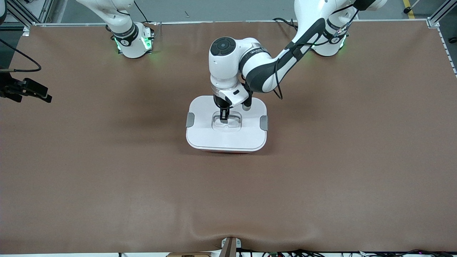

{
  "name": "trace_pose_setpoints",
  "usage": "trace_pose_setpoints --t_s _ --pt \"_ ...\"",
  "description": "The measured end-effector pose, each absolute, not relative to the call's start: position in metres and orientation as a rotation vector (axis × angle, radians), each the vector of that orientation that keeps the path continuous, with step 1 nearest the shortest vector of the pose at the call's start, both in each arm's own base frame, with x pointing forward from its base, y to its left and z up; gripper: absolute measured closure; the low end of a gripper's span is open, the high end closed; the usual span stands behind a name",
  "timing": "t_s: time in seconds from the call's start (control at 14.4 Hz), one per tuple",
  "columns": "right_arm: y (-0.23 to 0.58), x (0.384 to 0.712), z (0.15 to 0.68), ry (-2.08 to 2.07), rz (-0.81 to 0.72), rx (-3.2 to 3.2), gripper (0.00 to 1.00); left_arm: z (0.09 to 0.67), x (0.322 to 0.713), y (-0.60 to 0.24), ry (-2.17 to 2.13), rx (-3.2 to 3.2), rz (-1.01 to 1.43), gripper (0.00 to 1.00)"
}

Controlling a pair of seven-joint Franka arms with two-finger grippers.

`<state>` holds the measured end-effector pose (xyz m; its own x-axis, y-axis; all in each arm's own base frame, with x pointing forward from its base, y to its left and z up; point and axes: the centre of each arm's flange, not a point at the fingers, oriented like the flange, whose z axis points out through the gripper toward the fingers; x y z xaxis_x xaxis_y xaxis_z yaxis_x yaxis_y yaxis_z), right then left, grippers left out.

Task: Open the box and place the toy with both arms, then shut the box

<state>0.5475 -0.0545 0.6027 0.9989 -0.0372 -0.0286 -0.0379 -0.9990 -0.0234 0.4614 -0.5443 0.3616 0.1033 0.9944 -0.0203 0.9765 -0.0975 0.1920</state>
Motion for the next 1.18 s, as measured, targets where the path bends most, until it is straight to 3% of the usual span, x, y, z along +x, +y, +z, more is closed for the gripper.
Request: trace_pose_setpoints --t_s 0.35,0.76,1.18 --pt "-0.054 0.548 0.603 0.057 0.044 -3.117 0.00 0.430 0.491 -0.507 1.824 2.353 0.236 0.00" --pt "-0.054 0.548 0.605 0.096 0.038 -3.116 0.00 0.540 0.560 -0.364 1.485 2.641 0.109 0.00" --pt "-0.053 0.548 0.605 0.104 0.036 -3.116 0.00 0.572 0.588 -0.245 1.074 2.932 0.057 0.00"
